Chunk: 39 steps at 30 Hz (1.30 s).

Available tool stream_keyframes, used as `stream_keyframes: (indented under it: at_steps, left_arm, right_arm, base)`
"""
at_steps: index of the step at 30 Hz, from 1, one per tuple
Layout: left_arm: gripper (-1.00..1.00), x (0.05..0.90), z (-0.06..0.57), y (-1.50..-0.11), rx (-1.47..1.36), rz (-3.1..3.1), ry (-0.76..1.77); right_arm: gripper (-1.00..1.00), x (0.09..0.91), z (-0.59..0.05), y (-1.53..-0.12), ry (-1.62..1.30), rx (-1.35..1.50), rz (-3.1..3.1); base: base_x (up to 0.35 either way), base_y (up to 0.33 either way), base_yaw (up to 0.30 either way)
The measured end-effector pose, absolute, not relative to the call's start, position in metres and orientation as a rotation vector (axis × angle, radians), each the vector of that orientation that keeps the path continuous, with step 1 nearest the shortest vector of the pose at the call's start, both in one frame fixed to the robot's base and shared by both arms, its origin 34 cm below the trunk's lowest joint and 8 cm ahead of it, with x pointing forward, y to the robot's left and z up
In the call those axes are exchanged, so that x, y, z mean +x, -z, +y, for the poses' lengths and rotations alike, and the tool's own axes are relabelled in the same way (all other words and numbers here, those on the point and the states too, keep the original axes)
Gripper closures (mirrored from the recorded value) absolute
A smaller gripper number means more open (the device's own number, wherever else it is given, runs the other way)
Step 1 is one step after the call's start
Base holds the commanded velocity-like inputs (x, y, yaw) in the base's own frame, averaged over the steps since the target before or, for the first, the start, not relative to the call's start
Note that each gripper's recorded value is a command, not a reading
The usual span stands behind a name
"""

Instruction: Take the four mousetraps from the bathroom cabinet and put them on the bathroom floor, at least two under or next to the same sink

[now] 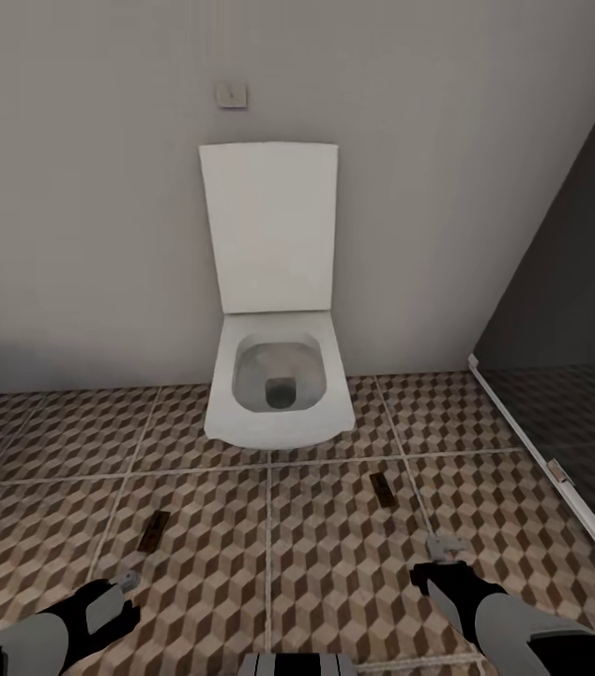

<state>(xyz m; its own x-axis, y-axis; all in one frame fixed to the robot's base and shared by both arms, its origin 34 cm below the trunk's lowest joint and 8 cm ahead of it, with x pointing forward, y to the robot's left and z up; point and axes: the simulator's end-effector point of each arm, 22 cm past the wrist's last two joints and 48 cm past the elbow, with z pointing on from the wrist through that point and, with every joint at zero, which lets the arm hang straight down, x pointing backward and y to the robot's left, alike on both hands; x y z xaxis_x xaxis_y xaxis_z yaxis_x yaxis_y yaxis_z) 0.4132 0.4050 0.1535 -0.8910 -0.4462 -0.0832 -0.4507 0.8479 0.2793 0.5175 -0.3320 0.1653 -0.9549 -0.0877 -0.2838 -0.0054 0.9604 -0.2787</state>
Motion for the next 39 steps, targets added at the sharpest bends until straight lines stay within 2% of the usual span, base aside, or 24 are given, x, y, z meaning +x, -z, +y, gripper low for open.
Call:
stream_keyframes:
  at_steps: [39]
  left_arm:
    - [-1.00,0.431,0.346,-0.188,-0.688,2.891,-0.316]
  right_arm:
    - [-1.00,0.522,-0.326,-0.217,0.362,-0.048,2.610]
  base:
    - [0.000,0.000,0.000]
